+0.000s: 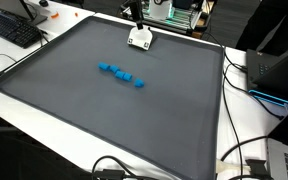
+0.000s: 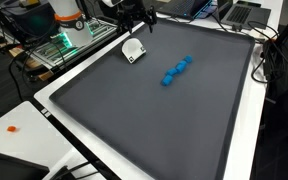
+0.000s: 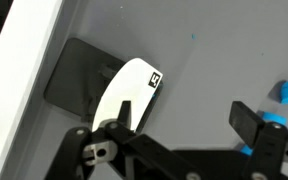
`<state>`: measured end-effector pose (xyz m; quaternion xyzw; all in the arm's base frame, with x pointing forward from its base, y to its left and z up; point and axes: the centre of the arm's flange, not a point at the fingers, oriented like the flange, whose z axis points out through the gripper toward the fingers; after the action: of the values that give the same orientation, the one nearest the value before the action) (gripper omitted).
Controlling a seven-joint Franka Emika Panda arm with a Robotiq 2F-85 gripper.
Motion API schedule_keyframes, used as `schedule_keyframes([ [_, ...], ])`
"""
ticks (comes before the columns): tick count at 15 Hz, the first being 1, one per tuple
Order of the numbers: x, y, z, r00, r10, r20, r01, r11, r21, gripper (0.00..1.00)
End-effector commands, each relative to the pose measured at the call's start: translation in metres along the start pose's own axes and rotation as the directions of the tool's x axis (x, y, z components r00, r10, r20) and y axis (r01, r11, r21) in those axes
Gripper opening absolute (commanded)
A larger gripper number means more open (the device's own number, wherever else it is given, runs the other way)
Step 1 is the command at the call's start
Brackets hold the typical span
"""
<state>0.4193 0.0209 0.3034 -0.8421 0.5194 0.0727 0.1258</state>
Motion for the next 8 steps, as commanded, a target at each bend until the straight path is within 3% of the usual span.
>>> schedule_keyframes([
  [1, -0.003, -0.010, -0.028, 0.980, -0.201, 0.015, 0.201, 0.979, -0.022, 1.00],
  [4, -0.006, -0.028, -0.041, 0.933, -0.360, 0.002, 0.360, 0.932, -0.041, 1.00],
  [8, -0.013, -0.049, -0.052, 0.838, -0.545, 0.032, 0.546, 0.834, -0.077, 1.00],
])
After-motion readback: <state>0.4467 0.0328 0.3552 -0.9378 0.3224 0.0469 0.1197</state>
